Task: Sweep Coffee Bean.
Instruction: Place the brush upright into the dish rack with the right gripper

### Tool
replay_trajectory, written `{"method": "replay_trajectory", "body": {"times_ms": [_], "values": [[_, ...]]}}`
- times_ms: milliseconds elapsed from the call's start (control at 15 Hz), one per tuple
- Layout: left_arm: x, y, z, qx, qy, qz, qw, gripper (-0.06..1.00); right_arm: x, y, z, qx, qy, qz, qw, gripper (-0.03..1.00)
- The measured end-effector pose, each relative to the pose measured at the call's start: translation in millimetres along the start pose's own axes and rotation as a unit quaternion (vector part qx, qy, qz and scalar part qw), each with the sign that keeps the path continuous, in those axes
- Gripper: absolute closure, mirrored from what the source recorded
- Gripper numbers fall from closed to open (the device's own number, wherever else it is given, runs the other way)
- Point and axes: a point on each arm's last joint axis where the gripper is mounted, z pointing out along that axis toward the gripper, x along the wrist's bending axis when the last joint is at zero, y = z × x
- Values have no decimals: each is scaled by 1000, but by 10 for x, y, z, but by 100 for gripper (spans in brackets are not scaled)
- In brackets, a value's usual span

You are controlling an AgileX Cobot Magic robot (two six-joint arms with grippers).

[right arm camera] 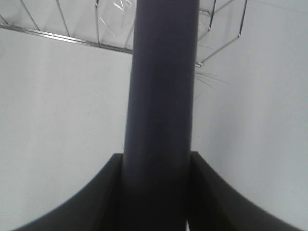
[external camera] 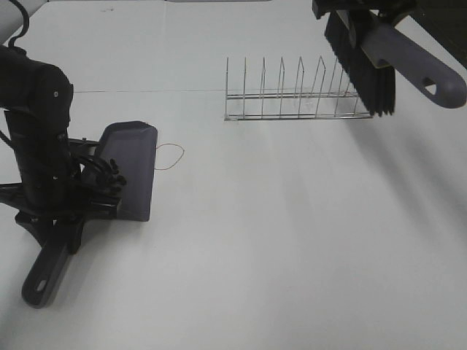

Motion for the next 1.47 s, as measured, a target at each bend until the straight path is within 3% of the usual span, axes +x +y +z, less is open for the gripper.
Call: {"method": "replay_trajectory", "body": {"times_ms": [267, 400, 1067, 1467], "values": [[0, 0, 0, 0, 0, 0, 1000, 62, -3, -333, 408, 92, 7, 12, 996, 68], [0, 0, 0, 0, 0, 0, 1000, 62, -7, -450, 557, 113, 10, 25, 993, 68], [0, 0, 0, 0, 0, 0, 1000, 62, -25, -386, 652, 57, 18, 40, 997, 68], [0, 0, 0, 0, 0, 0, 1000, 62, -7, -442, 1027, 89, 12, 44, 995, 68]]}}
